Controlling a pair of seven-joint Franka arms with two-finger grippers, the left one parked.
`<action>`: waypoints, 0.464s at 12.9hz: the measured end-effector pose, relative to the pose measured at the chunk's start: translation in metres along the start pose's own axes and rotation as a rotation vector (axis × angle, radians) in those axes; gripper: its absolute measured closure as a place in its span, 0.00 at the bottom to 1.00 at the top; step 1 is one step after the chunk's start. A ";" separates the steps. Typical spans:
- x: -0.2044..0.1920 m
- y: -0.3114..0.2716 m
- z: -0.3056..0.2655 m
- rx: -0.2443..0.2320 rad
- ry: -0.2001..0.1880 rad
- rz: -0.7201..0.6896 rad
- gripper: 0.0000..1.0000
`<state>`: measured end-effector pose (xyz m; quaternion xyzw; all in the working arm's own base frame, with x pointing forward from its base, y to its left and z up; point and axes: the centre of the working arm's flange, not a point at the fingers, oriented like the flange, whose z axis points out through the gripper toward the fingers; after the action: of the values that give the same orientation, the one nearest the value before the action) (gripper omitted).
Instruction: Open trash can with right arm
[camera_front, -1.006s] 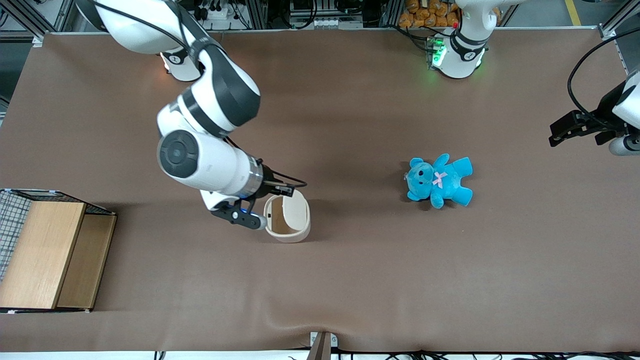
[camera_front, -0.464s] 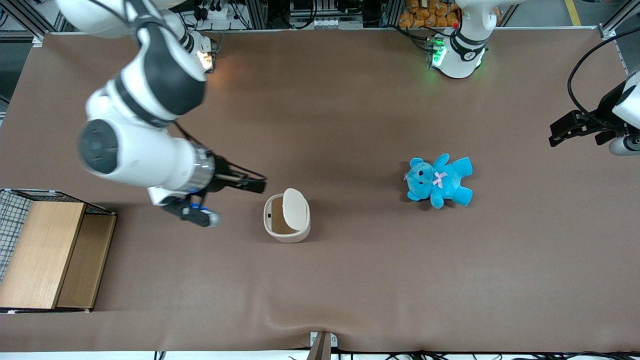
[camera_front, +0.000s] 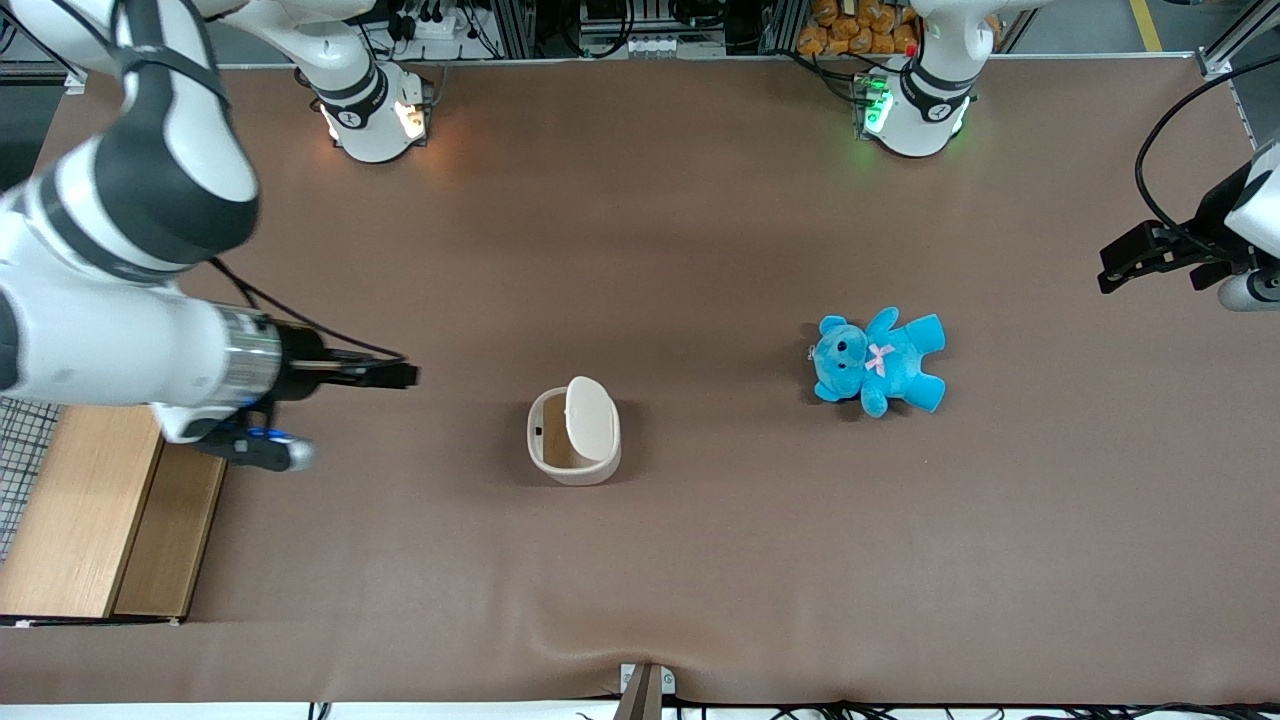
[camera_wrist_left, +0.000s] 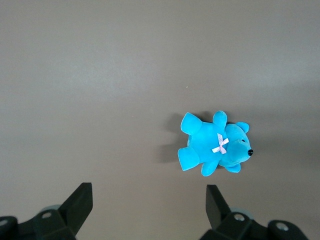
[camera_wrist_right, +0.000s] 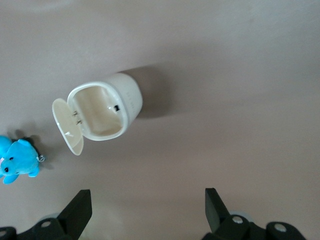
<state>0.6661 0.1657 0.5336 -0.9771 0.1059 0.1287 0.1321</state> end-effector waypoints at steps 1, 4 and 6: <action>-0.003 0.010 -0.010 -0.027 0.013 0.010 0.00; -0.016 0.028 -0.040 -0.111 0.077 0.025 0.00; -0.029 0.043 -0.068 -0.130 0.109 0.017 0.00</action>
<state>0.6436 0.1107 0.5947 -0.9882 0.1128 0.0832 0.0612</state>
